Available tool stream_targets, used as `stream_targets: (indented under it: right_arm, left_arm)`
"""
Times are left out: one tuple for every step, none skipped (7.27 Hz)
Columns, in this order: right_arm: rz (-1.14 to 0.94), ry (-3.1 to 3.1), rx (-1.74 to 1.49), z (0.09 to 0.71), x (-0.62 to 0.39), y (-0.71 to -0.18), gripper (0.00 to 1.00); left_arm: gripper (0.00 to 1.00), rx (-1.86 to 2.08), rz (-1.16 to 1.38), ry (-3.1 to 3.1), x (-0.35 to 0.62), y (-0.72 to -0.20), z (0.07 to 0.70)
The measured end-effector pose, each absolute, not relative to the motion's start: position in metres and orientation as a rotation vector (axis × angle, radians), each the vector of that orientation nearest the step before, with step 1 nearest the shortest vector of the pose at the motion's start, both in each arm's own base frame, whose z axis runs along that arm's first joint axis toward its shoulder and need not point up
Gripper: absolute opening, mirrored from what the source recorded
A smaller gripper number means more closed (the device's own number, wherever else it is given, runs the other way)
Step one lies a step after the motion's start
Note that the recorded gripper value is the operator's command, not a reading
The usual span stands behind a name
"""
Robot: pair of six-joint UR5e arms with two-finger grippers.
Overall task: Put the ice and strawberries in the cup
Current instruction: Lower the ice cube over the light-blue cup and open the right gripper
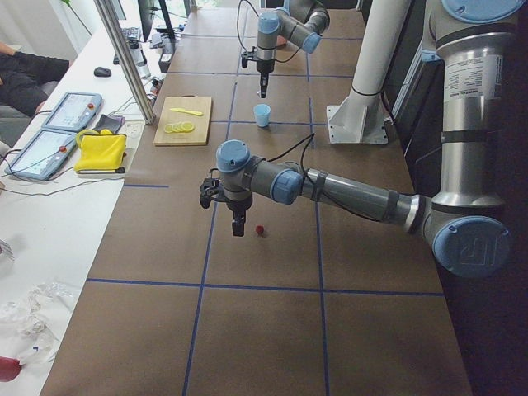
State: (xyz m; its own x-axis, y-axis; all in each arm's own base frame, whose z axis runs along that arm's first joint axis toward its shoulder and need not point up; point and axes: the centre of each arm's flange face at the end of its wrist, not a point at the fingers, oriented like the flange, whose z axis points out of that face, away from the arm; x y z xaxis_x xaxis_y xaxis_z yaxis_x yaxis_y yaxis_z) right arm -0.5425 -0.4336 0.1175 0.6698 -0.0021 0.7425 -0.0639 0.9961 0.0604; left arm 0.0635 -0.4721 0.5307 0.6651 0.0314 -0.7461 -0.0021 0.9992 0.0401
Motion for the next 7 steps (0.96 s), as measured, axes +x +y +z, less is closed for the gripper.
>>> stream_targets:
  right_arm:
    - [0.035,-0.836,0.087,0.121,-0.552,-0.439,0.04]
    - [0.037,-0.830,0.089,0.124,-0.558,-0.443,0.24]
    - [0.038,-0.824,0.089,0.127,-0.561,-0.444,0.58]
    - [0.038,-0.822,0.089,0.127,-0.563,-0.445,0.89]
    - [0.038,-0.824,0.091,0.125,-0.564,-0.445,0.97]
    - [0.038,-0.825,0.092,0.124,-0.564,-0.445,0.97]
    - [0.038,-0.826,0.092,0.124,-0.564,-0.445,0.98]
  left_arm:
    - [1.00,0.036,0.019,0.844,0.066,-0.473,0.529]
    - [1.00,0.034,0.020,0.845,0.068,-0.474,0.528]
    - [1.00,0.034,0.021,0.845,0.069,-0.476,0.528]
    - [1.00,0.035,0.022,0.846,0.070,-0.478,0.528]
    - [1.00,0.035,0.023,0.846,0.072,-0.480,0.527]
    - [1.00,0.035,0.025,0.847,0.073,-0.480,0.526]
    - [1.00,0.035,0.027,0.848,0.074,-0.481,0.526]
